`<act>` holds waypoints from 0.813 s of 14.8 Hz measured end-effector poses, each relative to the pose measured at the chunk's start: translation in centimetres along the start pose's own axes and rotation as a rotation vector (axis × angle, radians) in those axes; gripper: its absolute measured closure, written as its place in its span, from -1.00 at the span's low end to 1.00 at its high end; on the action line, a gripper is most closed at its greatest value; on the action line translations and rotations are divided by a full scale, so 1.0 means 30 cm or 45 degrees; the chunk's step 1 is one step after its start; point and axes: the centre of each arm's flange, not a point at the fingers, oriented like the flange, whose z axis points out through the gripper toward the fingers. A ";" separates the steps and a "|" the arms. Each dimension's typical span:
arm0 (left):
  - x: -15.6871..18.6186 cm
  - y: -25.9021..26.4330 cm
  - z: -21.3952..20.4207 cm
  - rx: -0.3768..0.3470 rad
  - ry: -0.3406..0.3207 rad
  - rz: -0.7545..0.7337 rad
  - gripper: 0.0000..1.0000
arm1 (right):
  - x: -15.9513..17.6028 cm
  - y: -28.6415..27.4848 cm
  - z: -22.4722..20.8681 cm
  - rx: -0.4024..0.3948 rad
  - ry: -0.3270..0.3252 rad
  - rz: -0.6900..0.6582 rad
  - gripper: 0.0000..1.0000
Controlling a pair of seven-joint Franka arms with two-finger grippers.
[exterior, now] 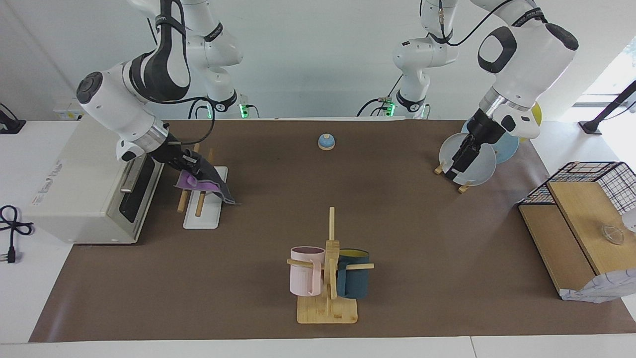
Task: Fold towel and hang on rack
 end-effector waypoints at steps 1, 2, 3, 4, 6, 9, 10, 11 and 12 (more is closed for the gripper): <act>-0.002 0.000 -0.005 0.022 0.014 0.071 -1.00 | 0.005 0.030 -0.006 -0.019 0.005 -0.024 0.92; -0.005 -0.002 -0.010 0.050 0.027 0.141 -1.00 | 0.010 0.058 -0.012 -0.026 0.009 -0.044 0.92; -0.006 -0.005 -0.013 0.082 0.035 0.213 -1.00 | 0.013 0.083 -0.016 -0.029 0.011 -0.061 0.92; -0.008 -0.010 -0.014 0.110 0.034 0.281 -1.00 | 0.014 0.102 -0.017 -0.032 0.010 -0.078 0.92; -0.007 -0.023 -0.019 0.148 0.007 0.411 -1.00 | 0.006 0.121 -0.003 -0.059 0.003 -0.107 0.92; 0.000 -0.050 -0.053 0.209 -0.051 0.572 -1.00 | -0.008 0.127 0.022 -0.109 0.000 -0.142 0.92; 0.003 -0.059 -0.075 0.236 -0.064 0.613 -1.00 | -0.011 0.131 0.022 -0.129 0.001 -0.152 0.92; 0.003 -0.065 -0.099 0.261 -0.077 0.651 -1.00 | -0.013 0.132 0.021 -0.141 0.002 -0.159 0.92; 0.001 -0.069 -0.124 0.277 -0.091 0.691 -1.00 | -0.014 0.129 0.020 -0.145 0.002 -0.163 0.92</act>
